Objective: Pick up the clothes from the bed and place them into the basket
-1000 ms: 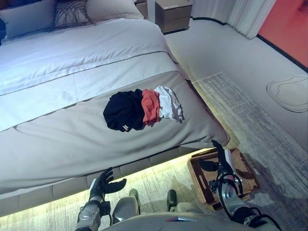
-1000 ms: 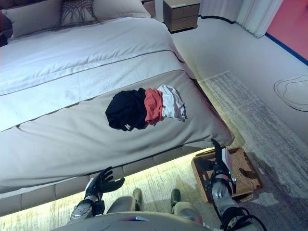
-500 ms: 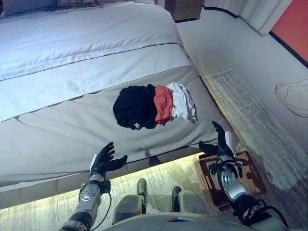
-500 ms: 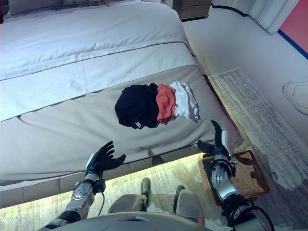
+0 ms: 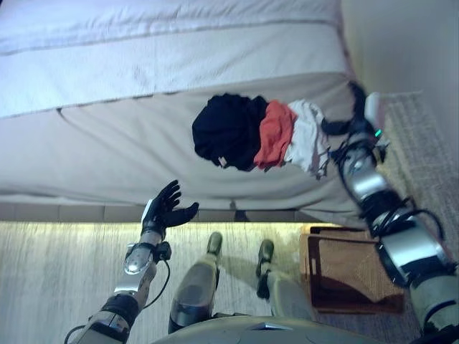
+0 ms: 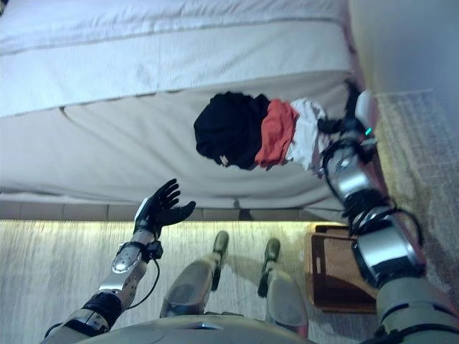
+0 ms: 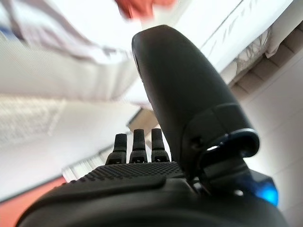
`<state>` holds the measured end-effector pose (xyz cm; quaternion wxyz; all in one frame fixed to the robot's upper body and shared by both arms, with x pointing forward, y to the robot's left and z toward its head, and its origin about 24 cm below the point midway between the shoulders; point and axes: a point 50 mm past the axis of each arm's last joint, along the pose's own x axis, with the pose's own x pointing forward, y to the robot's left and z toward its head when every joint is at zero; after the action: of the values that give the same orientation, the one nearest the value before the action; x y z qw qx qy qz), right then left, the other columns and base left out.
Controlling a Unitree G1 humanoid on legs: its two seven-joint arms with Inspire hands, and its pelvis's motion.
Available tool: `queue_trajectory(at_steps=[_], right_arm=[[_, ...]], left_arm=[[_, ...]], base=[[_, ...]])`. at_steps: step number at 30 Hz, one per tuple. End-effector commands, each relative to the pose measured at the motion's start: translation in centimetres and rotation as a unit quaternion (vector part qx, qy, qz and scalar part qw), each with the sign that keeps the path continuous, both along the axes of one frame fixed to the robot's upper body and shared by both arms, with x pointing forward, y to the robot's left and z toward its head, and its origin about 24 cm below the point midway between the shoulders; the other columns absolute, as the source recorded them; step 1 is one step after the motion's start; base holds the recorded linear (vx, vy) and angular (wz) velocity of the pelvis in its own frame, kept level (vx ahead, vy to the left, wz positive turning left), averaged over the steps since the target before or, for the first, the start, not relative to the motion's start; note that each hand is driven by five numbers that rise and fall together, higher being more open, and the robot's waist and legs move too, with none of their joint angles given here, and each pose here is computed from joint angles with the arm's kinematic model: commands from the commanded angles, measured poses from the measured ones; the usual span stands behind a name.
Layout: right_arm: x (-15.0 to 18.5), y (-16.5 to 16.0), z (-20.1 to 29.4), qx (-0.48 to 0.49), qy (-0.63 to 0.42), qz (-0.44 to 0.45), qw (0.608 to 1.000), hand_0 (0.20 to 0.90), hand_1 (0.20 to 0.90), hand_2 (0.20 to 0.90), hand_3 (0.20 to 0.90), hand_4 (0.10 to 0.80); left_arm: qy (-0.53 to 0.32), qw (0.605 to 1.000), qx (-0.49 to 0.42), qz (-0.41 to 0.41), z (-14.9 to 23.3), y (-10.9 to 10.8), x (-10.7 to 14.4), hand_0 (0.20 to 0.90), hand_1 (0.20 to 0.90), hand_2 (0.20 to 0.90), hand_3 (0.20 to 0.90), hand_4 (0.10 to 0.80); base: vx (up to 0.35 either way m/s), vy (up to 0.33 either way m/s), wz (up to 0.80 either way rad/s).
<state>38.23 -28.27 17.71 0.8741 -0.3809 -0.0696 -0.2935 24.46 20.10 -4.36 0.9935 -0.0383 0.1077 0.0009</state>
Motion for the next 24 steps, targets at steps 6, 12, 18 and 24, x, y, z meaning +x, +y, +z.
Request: queue_trajectory(at_steps=[6, 12, 18, 24], right_arm=[[-0.4, -2.8, 5.6, -0.052, -0.055, -0.05, 0.996, 0.9, 0.9, 0.9, 0.9, 0.8], [-0.3, -3.4, 7.4, -0.054, -0.036, -0.048, 0.997, 0.9, 0.9, 0.9, 0.9, 0.8], [-0.2, -4.2, 7.9, -0.055, 0.005, -0.054, 0.997, 0.9, 0.9, 0.9, 0.9, 0.8], [0.0, -4.6, 8.7, -0.059, 0.045, -0.053, 0.996, 0.9, 0.9, 0.9, 0.9, 0.8]], left_arm=[[-0.205, 0.978, -0.038, -0.006, 7.5, 0.4, 2.1, 0.9, 0.9, 0.9, 0.9, 0.8], [-0.244, 0.968, -0.06, -0.013, 9.5, 0.0, 2.2, 0.9, 0.9, 0.9, 0.9, 0.8], [-0.275, 0.958, -0.076, -0.027, 11.2, -0.6, 2.3, 0.9, 0.9, 0.9, 0.9, 0.8], [-0.292, 0.953, -0.08, -0.027, 12.3, -0.9, 2.1, 0.9, 0.9, 0.9, 0.9, 0.8]], base=[[-0.048, -0.006, 0.1], [-0.014, -0.003, 0.02], [-0.015, -0.005, 0.0], [0.014, -0.015, 0.02]])
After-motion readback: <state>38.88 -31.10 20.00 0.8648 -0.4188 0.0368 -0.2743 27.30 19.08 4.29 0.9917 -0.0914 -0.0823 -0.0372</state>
